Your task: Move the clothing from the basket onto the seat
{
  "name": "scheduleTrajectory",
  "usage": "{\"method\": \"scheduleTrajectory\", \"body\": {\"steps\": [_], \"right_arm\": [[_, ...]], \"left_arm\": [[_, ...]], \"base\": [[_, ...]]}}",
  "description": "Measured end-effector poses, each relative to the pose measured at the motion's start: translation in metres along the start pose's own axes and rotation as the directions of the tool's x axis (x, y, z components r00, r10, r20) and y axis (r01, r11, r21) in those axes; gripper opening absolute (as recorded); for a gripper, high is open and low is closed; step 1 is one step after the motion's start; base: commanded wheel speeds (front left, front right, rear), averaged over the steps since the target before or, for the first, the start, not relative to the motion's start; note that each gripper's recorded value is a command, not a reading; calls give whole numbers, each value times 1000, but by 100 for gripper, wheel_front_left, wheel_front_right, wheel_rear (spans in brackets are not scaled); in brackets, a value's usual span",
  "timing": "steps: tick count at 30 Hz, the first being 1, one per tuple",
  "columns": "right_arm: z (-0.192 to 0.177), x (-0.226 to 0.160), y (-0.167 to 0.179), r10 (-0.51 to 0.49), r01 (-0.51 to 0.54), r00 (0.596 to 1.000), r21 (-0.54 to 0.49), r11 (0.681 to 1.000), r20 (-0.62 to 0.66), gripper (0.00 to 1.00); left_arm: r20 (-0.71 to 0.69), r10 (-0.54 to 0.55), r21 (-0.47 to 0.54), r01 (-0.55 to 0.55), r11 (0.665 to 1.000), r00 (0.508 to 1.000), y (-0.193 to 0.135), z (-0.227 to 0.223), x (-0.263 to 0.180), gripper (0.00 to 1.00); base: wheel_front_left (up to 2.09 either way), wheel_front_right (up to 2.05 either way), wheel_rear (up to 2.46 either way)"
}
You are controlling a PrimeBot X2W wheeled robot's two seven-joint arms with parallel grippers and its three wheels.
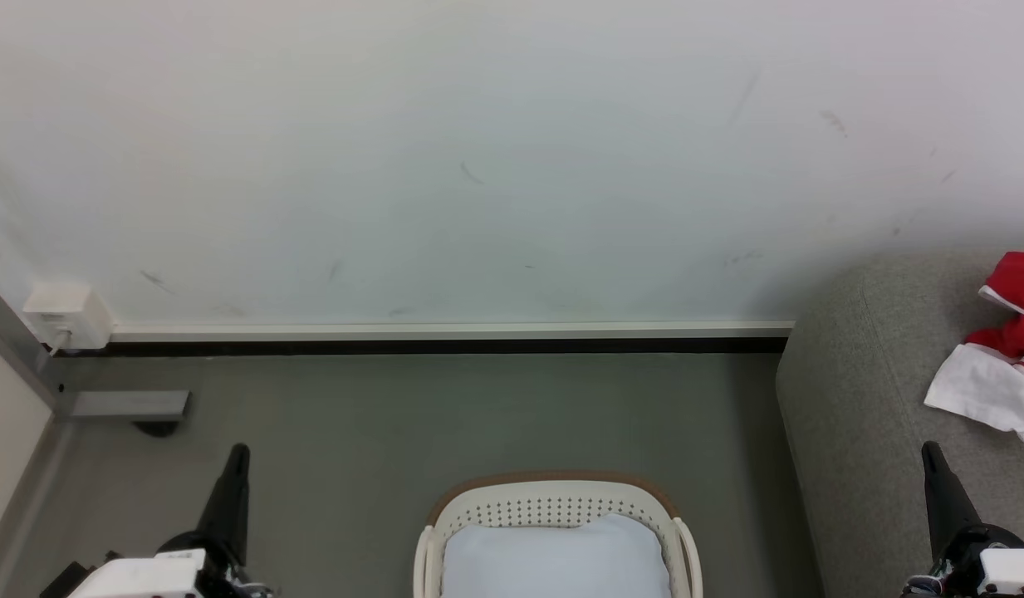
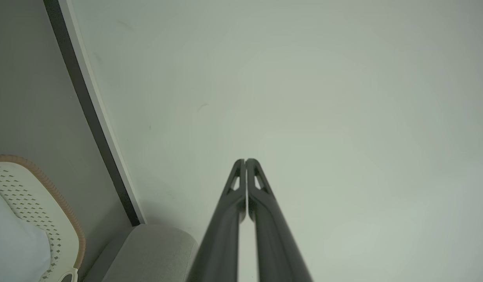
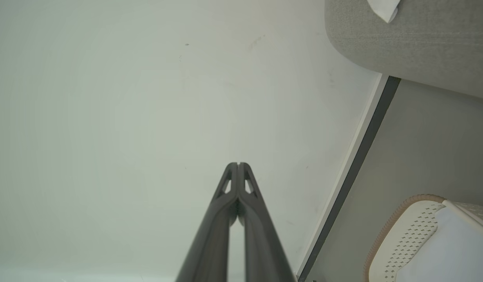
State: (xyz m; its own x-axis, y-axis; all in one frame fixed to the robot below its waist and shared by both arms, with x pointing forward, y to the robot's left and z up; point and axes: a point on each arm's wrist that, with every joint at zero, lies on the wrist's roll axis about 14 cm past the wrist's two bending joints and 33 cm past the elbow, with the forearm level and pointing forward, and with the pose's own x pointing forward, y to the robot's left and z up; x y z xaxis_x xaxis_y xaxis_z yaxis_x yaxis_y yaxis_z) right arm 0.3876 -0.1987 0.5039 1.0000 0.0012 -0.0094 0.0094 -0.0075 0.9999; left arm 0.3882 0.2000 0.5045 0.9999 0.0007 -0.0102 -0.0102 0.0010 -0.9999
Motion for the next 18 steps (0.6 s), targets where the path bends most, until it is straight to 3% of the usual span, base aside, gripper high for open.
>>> {"method": "scheduleTrajectory", "body": {"steps": [18], "right_arm": [[0,0,0,0,0,1000,0,1000,0,0]], "left_arm": [[0,0,0,0,1000,1000,0,0,0,0]], "base": [[0,0,0]]}}
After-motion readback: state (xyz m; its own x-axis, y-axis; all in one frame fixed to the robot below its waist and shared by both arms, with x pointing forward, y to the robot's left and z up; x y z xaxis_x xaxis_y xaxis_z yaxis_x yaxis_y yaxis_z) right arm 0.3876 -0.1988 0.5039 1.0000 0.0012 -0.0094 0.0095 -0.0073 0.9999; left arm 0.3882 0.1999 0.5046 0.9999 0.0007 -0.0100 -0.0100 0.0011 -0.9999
